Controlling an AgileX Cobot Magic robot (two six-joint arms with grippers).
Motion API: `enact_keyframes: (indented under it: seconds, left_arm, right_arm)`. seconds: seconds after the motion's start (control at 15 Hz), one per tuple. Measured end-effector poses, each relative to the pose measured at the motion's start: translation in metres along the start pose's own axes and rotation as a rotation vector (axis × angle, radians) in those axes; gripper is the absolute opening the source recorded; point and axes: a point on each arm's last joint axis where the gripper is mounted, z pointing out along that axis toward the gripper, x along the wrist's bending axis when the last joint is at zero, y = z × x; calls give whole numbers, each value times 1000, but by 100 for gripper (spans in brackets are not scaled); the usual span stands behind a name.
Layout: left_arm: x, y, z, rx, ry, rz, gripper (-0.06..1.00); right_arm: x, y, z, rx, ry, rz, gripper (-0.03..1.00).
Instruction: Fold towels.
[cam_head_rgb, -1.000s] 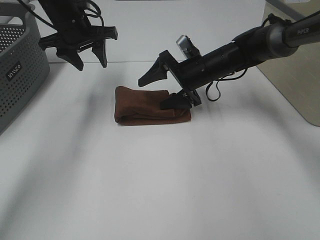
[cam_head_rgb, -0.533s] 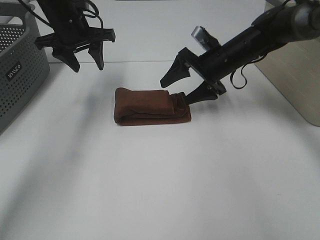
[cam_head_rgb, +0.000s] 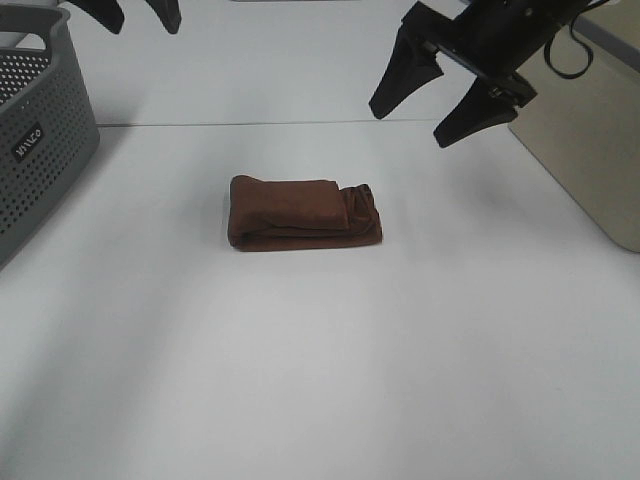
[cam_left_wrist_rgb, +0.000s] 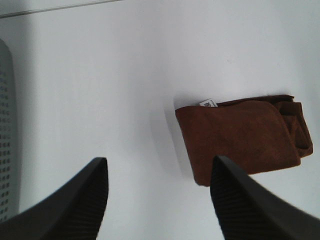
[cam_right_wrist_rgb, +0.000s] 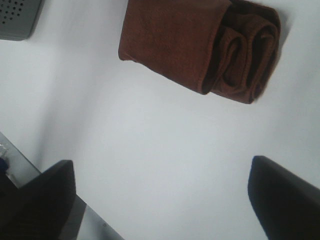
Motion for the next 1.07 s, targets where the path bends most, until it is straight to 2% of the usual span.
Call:
enact_keyframes:
  seconds: [0.13, 0.27, 0.4, 0.47, 0.73, 1.07]
  left_arm:
    - [-2, -22, -37, -9, 61, 58, 58]
    - [0, -42, -55, 7, 83, 70, 58]
    - [7, -79, -99, -8, 86, 67, 58]
    - [9, -95, -112, -11, 83, 71, 58]
    - [31, -166, -175, -93, 67, 73, 58]
    - [59, -265, -206, -214, 39, 79, 58]
  right_arm:
    - [16, -11, -35, -34, -94, -19, 87]
    - [26, -20, -58, -77, -165, -34, 87]
    - [47, -39, -98, -165, -263, -57, 87]
    - [57, -53, -114, -202, -285, -66, 87]
    - [85, -130, -149, -277, -347, -101, 87]
    - [81, -240, -137, -287, -429, -37, 87]
